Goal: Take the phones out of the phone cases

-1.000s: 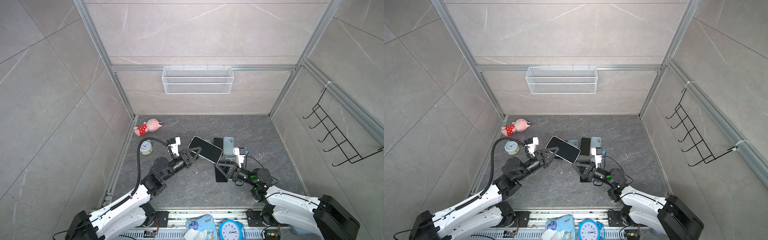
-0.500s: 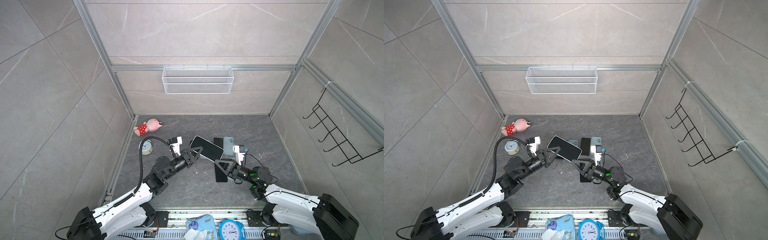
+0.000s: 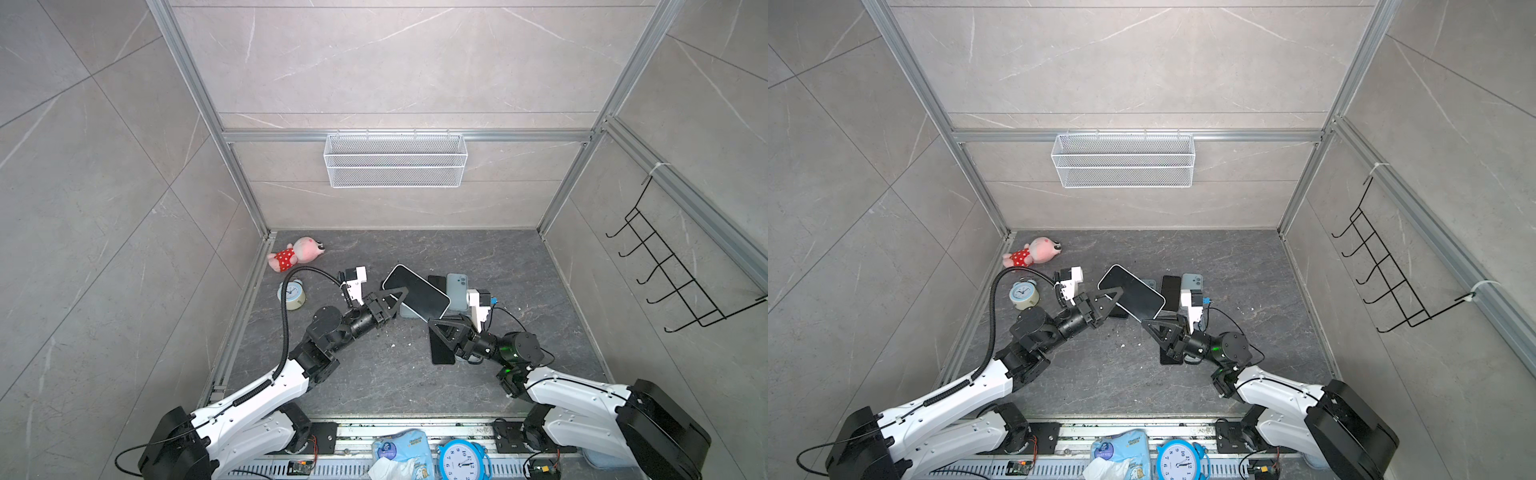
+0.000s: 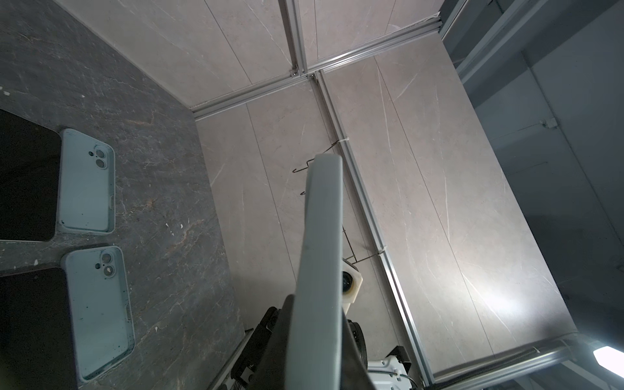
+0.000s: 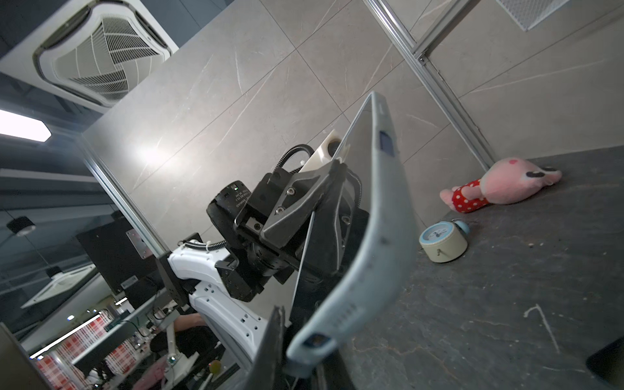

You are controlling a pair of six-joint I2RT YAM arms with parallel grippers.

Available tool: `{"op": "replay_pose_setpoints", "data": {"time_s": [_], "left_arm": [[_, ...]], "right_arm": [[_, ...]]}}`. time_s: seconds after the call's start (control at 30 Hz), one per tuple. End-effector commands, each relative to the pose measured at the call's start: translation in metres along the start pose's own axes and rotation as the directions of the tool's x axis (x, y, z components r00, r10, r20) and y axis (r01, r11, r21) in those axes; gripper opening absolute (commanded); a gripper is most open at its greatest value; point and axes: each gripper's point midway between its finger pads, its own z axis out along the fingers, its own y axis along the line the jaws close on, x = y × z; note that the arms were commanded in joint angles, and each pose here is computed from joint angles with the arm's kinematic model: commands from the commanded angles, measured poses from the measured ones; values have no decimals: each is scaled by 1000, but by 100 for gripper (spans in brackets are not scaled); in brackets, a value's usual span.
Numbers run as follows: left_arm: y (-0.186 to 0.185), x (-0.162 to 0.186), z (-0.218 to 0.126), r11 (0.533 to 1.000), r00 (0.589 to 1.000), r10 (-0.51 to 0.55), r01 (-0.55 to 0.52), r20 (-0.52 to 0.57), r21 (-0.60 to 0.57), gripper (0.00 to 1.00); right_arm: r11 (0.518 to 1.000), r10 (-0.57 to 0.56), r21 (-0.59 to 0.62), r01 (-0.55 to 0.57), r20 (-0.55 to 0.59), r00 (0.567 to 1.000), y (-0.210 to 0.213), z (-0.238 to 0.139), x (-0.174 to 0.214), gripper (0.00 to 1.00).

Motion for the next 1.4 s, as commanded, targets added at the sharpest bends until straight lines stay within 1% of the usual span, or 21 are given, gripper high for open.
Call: {"op": "replay_pose_setpoints", "data": {"time_s": [0.0, 0.1, 0.23, 0.33, 0.53, 0.63, 0.7, 0.77, 0.87, 0.93, 0.97, 1.03, 1.07, 1.1, 1.17, 1.2, 1.23, 1.27, 1.3, 1.37], "left_arm": [[-46, -4, 12, 988, 996, -92, 94, -23, 122, 0], [-40, -2, 19, 989, 994, -100, 103, -34, 106, 0], [-35, 1, 28, 987, 992, -114, 120, -60, 104, 0], [-34, 2, 33, 989, 991, -106, 113, -82, 90, 0], [-39, 0, 44, 991, 986, -89, 101, -138, 83, 0], [-36, -7, 49, 990, 983, -103, 117, -153, 82, 0], [-35, -12, 52, 990, 981, -104, 118, -163, 76, 0], [-30, -19, 54, 991, 981, -104, 116, -163, 61, 0], [-25, -39, 53, 988, 981, -124, 137, -150, 76, 0], [-24, -53, 52, 983, 980, -141, 155, -140, 99, 0], [-25, -59, 51, 981, 980, -141, 157, -139, 112, 0], [-18, -76, 44, 986, 984, -128, 140, -122, 92, 0], [-15, -87, 39, 988, 987, -116, 125, -110, 86, 0], [-15, -98, 34, 990, 990, -94, 103, -102, 94, 0], [-15, -112, 29, 993, 990, -47, 61, -131, 100, 0], [-13, -116, 28, 995, 989, -19, 34, -144, 98, 0], [-11, -119, 29, 996, 986, 12, 2, -165, 88, 0], [-8, -119, 30, 996, 981, 49, -34, -187, 79, 0], [-6, -121, 30, 995, 977, 79, -64, -196, 82, 0], [-8, -124, 33, 990, 972, 105, -82, -210, 115, 0]], "right_arm": [[964, -267, -57, 261, -186, 946, -14, -6, 55, 0], [925, -379, -33, 379, -167, 910, -22, -6, 52, 0], [872, -489, -54, 486, -129, 863, -16, 3, 37, 0], [820, -572, -54, 570, -98, 814, -12, 5, 26, 0], [751, -659, 1, 660, -61, 749, -20, 4, -3, 0], [716, -696, 23, 698, -64, 715, -25, 4, -13, 0], [695, -714, 44, 717, -66, 697, -29, 2, -19, 0], [688, -719, 79, 721, -64, 692, -35, 0, -28, 0], [698, -707, 101, 709, -54, 705, -42, -1, -39, 0], [728, -668, 147, 670, -69, 741, -53, -4, -43, 0], [751, -630, 195, 631, -76, 773, -63, -10, -45, 4], [791, -562, 257, 555, -52, 825, -71, -24, -44, 26], [819, -499, 306, 486, -38, 866, -77, -32, -44, 41], [849, -412, 350, 396, -31, 911, -84, -37, -43, 55], [886, -286, 384, 262, 8, 958, -84, -43, -44, 72], [903, -237, 377, 204, 41, 971, -79, -43, -48, 79], [913, -193, 378, 154, 66, 979, -77, -43, -54, 82], [914, -126, 399, 78, 94, 988, -79, -42, -61, 83], [907, -61, 420, 15, 97, 993, -83, -40, -66, 82], [902, 30, 425, -69, 99, 995, -87, -34, -73, 78]]}}
